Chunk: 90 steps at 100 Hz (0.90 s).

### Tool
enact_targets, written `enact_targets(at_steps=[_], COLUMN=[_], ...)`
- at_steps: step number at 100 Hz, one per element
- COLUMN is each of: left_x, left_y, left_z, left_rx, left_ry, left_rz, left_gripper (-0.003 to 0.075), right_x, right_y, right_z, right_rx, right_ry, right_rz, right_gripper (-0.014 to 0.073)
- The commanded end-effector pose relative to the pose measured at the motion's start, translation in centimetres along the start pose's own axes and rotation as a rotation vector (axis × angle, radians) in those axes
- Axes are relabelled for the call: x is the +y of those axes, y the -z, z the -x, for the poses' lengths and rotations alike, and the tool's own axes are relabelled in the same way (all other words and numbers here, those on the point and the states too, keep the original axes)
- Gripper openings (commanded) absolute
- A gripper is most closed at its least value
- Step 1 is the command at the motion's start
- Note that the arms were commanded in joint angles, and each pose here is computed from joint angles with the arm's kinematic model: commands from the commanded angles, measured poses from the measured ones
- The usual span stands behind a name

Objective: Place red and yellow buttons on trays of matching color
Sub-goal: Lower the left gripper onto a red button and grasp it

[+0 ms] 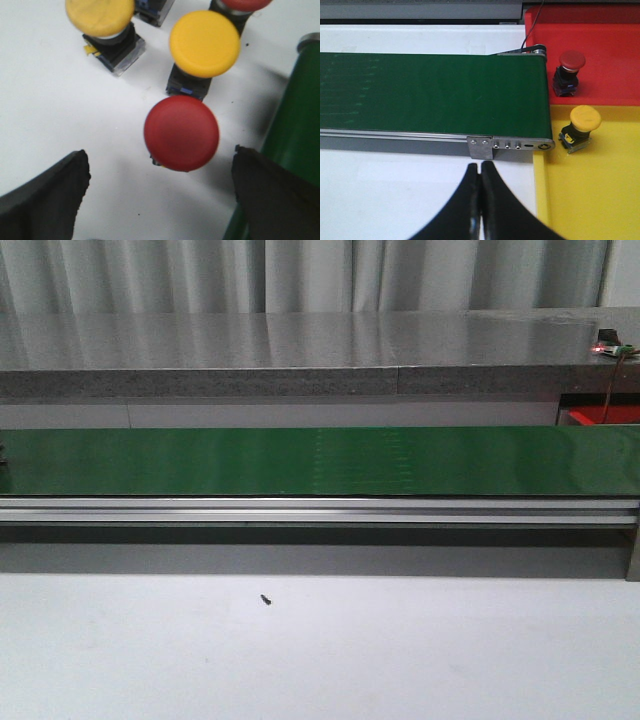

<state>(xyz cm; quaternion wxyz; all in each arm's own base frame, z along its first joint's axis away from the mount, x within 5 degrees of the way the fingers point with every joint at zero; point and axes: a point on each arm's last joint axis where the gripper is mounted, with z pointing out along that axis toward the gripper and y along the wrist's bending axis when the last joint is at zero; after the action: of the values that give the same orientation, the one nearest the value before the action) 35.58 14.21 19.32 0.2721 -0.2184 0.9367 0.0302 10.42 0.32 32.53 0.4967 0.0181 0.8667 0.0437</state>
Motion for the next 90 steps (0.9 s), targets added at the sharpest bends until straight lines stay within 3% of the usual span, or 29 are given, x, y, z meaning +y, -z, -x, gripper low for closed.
enact_targets(at_steps=[1,81,90], left_x=[0.1,0.0,0.0], left_y=[1.9,-0.4,-0.6], left_z=[1.9,2.0,1.9], left_rx=[-0.118,-0.158,-0.154], left_ry=[0.026,0.024,0.026], left_rz=[-0.007,-0.008,-0.008], left_gripper=[0.0565,0.0565,0.0526], right_x=[0.1,0.1,0.1], right_y=[0.5,0.5,0.5], right_z=[1.3,1.3,1.3], right_rx=[-0.096,-0.096,-0.096], right_ry=[0.003,0.003,0.003], right_rz=[0.002,0.002,0.002], right_gripper=[-0.0068,-0.0068,-0.0068])
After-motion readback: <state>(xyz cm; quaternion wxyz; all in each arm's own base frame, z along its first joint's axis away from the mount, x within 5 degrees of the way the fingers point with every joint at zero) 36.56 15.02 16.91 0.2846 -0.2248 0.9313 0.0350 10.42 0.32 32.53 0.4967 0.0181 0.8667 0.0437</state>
